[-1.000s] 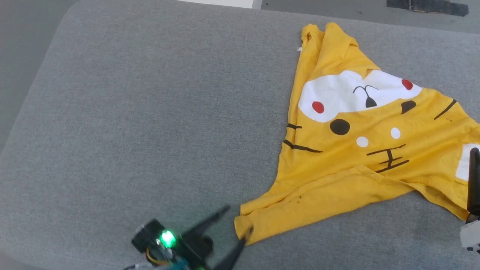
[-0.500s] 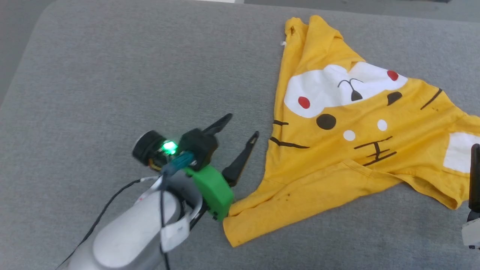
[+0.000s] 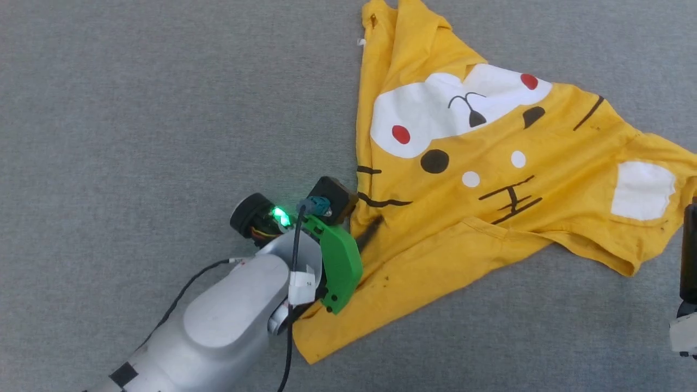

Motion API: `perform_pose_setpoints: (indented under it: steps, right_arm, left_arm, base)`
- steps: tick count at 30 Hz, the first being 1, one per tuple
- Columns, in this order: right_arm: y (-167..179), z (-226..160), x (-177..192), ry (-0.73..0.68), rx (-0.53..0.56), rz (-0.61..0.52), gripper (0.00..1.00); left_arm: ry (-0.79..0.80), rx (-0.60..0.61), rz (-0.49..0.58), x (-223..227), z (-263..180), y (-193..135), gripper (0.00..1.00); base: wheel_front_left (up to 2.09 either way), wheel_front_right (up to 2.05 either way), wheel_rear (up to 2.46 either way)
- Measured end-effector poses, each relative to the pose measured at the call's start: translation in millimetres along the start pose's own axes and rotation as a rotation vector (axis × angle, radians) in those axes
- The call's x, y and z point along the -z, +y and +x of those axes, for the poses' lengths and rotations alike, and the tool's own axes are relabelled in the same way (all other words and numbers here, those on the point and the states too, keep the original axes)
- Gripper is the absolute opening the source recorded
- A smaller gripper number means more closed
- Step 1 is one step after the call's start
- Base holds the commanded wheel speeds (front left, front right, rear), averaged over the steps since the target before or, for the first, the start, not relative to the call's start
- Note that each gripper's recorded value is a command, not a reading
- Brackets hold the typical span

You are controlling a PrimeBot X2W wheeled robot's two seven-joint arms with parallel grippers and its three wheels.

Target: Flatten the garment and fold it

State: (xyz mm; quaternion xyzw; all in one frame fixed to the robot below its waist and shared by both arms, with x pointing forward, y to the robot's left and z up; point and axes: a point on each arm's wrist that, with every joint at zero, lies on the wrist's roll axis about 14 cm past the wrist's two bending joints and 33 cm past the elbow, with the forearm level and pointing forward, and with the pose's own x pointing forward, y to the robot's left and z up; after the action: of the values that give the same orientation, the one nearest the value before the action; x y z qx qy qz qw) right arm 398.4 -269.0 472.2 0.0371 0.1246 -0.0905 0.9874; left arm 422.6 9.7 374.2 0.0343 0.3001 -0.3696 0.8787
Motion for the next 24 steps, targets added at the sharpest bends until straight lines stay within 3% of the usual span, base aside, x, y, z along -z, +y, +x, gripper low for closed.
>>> perform_pose_setpoints:
  steps: [5, 14, 15, 17, 18, 19, 24]
  right_arm:
    - [-4.3, -3.3, -3.7, -0.010, 0.012, 0.002, 1.00]
    - [3.6, 2.5, -1.7, -0.003, -0.010, -0.003, 1.00]
    - [5.3, 3.9, 0.0, 0.002, -0.014, -0.007, 1.00]
    - [8.1, 7.4, 2.5, 0.010, -0.020, -0.009, 1.00]
    - [9.7, 9.5, 2.8, 0.010, -0.024, -0.008, 1.00]
    - [10.9, 11.8, 2.8, 0.010, -0.026, -0.009, 1.00]
    - [15.6, 16.7, 5.1, 0.016, -0.037, -0.012, 1.00]
  left_arm:
    - [-0.100, -0.059, 0.033, -23.6, -1.8, 15.2, 0.00]
    - [-0.302, -0.374, 0.177, -106.4, -43.2, 122.0, 0.00]
    - [-0.303, -0.396, 0.187, -106.7, -44.3, 130.5, 0.11]
    - [-0.271, -0.419, 0.181, -96.4, -41.3, 140.7, 0.24]
    - [-0.247, -0.427, 0.179, -87.8, -38.6, 144.3, 0.54]
    - [-0.236, -0.433, 0.167, -81.1, -35.3, 146.2, 1.00]
    - [-0.262, -0.433, 0.113, -69.8, -25.6, 142.0, 1.00]
  base:
    - [0.00, 0.00, 0.00]
    - [0.00, 0.00, 0.00]
    - [0.00, 0.00, 0.00]
    - [0.00, 0.00, 0.00]
    - [0.00, 0.00, 0.00]
    - [0.00, 0.00, 0.00]
    - [0.00, 0.00, 0.00]
